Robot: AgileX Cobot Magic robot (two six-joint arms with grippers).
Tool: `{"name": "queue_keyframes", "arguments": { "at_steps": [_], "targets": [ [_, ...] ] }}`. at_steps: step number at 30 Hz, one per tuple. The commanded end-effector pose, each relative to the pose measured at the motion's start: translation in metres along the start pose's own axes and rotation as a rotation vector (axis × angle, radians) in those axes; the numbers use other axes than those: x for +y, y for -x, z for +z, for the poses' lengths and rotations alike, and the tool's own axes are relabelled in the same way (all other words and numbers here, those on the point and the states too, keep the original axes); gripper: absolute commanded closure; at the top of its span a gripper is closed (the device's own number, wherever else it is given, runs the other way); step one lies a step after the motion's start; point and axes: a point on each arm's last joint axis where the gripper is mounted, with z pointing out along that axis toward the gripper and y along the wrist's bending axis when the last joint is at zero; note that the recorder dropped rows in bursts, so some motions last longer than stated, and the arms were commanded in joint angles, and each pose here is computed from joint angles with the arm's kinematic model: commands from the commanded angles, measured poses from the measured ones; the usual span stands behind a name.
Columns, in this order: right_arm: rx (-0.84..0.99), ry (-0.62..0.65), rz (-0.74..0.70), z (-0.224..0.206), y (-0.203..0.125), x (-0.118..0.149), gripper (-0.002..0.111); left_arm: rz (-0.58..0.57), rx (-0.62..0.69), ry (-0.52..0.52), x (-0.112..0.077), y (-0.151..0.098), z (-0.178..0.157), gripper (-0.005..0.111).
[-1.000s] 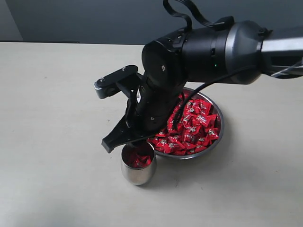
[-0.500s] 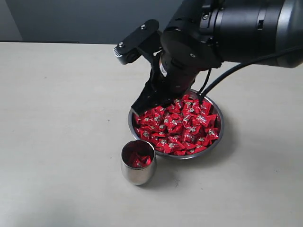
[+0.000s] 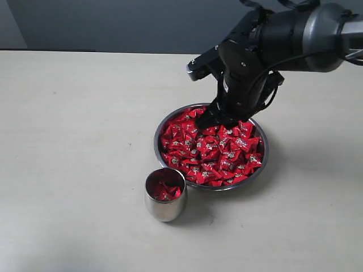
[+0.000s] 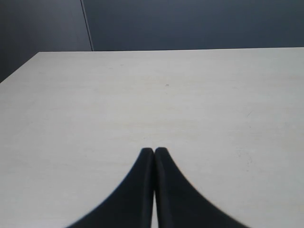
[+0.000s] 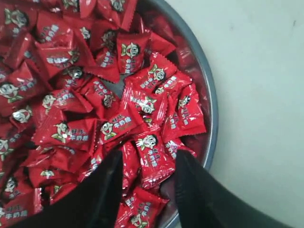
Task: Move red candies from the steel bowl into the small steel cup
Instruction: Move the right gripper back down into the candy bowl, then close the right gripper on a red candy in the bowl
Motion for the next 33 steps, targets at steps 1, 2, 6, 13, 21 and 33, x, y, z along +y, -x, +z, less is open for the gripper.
{"name": "queue_keyframes", "arguments": {
  "at_steps": [1, 2, 6, 13, 21, 33],
  "targets": [
    [0.048, -0.018, -0.027, 0.019, -0.002, 0.002, 0.072, -0.006, -0.011, -0.006, 0.000, 0.000, 0.000, 0.106],
    [0.053, -0.023, -0.034, 0.021, -0.002, 0.003, 0.072, -0.006, -0.011, -0.006, 0.000, 0.000, 0.000, 0.106],
    [0.060, -0.028, -0.041, 0.024, -0.003, 0.003, 0.072, -0.006, -0.011, -0.006, 0.000, 0.000, 0.000, 0.106],
    [0.070, -0.022, -0.042, 0.031, -0.003, 0.006, 0.072, -0.006, -0.011, -0.006, 0.000, 0.000, 0.000, 0.106],
    [0.134, -0.012, -0.048, 0.054, -0.008, 0.013, 0.072, -0.006, -0.011, -0.006, 0.000, 0.000, 0.000, 0.106],
    [0.158, 0.008, -0.035, 0.064, -0.011, 0.018, 0.072, -0.006, -0.011, -0.006, 0.000, 0.000, 0.000, 0.106]
  ]
}}
